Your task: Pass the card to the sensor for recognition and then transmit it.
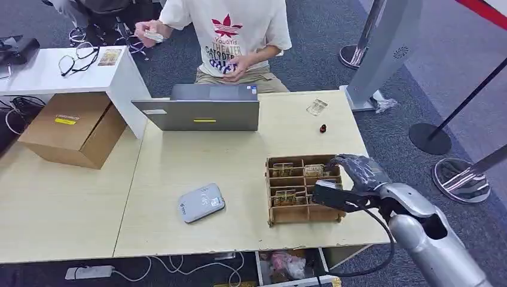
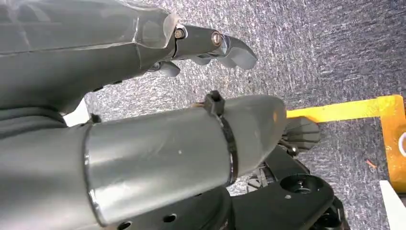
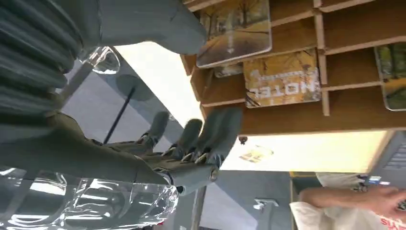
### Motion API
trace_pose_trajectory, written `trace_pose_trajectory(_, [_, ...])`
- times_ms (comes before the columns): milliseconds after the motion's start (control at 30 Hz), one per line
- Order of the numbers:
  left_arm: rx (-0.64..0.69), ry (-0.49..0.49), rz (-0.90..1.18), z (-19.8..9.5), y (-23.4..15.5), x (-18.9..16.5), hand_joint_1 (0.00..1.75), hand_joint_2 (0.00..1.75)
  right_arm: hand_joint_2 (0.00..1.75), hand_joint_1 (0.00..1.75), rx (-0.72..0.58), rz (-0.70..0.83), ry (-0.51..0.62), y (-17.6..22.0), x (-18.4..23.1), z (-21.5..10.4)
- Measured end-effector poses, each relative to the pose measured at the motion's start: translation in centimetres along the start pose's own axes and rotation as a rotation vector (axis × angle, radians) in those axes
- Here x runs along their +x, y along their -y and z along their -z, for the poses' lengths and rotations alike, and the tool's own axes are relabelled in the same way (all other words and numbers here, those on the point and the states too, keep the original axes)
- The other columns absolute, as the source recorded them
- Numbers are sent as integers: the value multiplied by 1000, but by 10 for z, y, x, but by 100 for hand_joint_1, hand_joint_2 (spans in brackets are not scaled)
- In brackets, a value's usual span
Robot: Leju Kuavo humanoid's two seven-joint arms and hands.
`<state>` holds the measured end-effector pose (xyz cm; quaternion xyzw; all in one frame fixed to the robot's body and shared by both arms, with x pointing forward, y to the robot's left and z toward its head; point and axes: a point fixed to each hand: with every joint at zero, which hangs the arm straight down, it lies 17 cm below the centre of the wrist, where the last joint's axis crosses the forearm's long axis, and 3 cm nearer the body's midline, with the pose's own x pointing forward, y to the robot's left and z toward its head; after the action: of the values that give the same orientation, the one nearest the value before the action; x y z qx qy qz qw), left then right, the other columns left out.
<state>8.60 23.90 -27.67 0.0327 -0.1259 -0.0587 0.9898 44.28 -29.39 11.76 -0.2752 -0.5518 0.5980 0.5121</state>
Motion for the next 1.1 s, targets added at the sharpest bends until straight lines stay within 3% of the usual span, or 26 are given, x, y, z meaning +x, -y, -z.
trace_pose_trajectory(100, [2, 0, -6, 0, -1, 0, 0, 0, 175, 44, -6, -4, 18, 5, 6, 4])
trace_pose_trajectory(200, [3, 0, -6, 0, -1, 0, 0, 0, 175, 58, -12, -8, 31, 9, 12, 8])
trace_pose_trajectory(367, [3, 0, 1, 0, -1, 0, 0, 0, 175, 44, -9, -1, 47, 7, 22, 14])
trace_pose_trajectory(533, [5, 0, 0, 0, -1, 0, 0, 0, 175, 47, 4, 12, 62, 0, 30, 18])
trace_pose_trajectory(567, [6, 0, 0, 0, -1, 0, 0, 0, 175, 56, 6, 14, 64, -1, 31, 19])
trace_pose_trajectory(633, [8, 0, -3, 0, -2, 0, 0, 0, 175, 51, 11, 18, 67, -3, 34, 21])
trace_pose_trajectory(667, [8, 0, -6, 0, -2, 0, 0, 0, 175, 70, 15, 20, 68, -5, 34, 22])
trace_pose_trajectory(733, [13, -2, -13, 0, -3, 0, 0, 0, 175, 66, 19, 25, 66, -8, 34, 23])
trace_pose_trajectory(767, [17, -3, -16, 1, -4, 0, 0, 0, 175, 77, 20, 27, 65, -8, 34, 24])
trace_pose_trajectory(800, [17, -5, -19, 1, -4, -1, 0, 0, 175, 106, 21, 30, 62, -9, 34, 25])
trace_pose_trajectory(833, [18, -5, -24, 1, -4, -1, 0, 0, 175, 101, 20, 31, 61, -8, 33, 26])
trace_pose_trajectory(867, [19, -6, -26, 1, -4, -1, 0, 0, 175, 80, 19, 32, 60, -7, 33, 28])
trace_pose_trajectory(933, [20, -7, -29, 1, -5, -1, 0, 0, 175, 93, 19, 35, 57, -7, 32, 30])
trace_pose_trajectory(967, [20, -7, -30, 1, -5, -1, 0, 0, 175, 84, 19, 36, 55, -6, 32, 31])
trace_pose_trajectory(1067, [22, -8, -36, 1, -5, -1, 0, 0, 175, 89, 20, 37, 49, -6, 29, 32])
trace_pose_trajectory(1100, [22, -8, -37, 1, -5, -1, 0, 0, 175, 80, 21, 39, 46, -6, 28, 33])
